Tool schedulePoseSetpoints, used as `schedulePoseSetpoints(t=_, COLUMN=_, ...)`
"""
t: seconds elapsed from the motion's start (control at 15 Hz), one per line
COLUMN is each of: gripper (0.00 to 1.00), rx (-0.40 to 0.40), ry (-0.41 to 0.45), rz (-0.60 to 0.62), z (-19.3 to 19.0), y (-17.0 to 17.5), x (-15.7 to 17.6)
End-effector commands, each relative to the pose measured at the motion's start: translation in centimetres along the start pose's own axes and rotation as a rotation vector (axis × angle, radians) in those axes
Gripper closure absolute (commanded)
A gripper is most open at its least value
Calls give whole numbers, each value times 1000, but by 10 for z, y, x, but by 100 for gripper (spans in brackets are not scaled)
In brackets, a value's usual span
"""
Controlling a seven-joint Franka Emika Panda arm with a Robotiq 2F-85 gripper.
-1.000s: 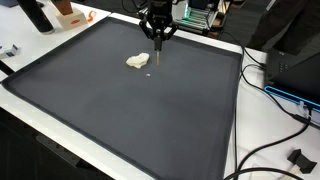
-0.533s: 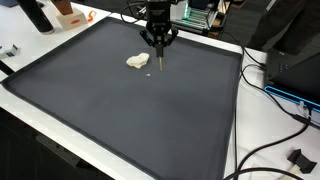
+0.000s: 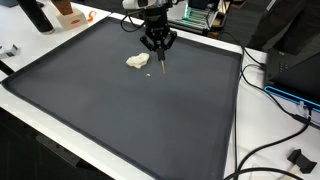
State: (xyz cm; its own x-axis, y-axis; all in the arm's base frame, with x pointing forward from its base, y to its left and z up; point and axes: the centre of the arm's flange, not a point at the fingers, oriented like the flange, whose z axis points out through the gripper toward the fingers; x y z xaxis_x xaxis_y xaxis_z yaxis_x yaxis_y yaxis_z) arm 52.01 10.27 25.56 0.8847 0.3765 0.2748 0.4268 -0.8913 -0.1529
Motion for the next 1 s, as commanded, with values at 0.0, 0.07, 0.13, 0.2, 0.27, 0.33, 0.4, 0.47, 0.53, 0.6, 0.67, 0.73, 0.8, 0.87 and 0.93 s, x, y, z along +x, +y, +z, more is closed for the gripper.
schedulePoseSetpoints(t=0.0, gripper=97, rx=31, ry=-38, rz=17, z=1, y=17, x=-2)
schedulePoseSetpoints(t=0.07, gripper=97, rx=34, ry=-46, rz=30, z=2, y=21, x=-3)
schedulePoseSetpoints(t=0.13, gripper=97, rx=35, ry=-55, rz=37, z=3, y=23, x=-4)
schedulePoseSetpoints(t=0.2, gripper=97, rx=35, ry=-62, rz=47, z=3, y=26, x=-4)
schedulePoseSetpoints(t=0.27, gripper=97, rx=33, ry=-69, rz=54, z=4, y=28, x=-4)
schedulePoseSetpoints(t=0.33, gripper=97, rx=35, ry=-69, rz=61, z=4, y=30, x=-4)
schedulePoseSetpoints(t=0.4, gripper=97, rx=38, ry=-70, rz=66, z=5, y=32, x=-3)
schedulePoseSetpoints(t=0.47, gripper=97, rx=40, ry=-72, rz=71, z=5, y=33, x=-3)
schedulePoseSetpoints(t=0.53, gripper=97, rx=44, ry=-72, rz=74, z=6, y=34, x=-2)
schedulePoseSetpoints(t=0.6, gripper=97, rx=49, ry=-72, rz=78, z=6, y=36, x=-1)
schedulePoseSetpoints(t=0.67, gripper=97, rx=54, ry=-75, rz=83, z=7, y=37, x=-1)
schedulePoseSetpoints(t=0.73, gripper=97, rx=58, ry=-76, rz=89, z=7, y=37, x=0)
schedulePoseSetpoints(t=0.8, gripper=97, rx=65, ry=-78, rz=95, z=8, y=39, x=0)
schedulePoseSetpoints(t=0.87, gripper=97, rx=67, ry=-80, rz=103, z=8, y=40, x=0)
schedulePoseSetpoints(t=0.93, gripper=97, rx=68, ry=-85, rz=113, z=8, y=42, x=1)
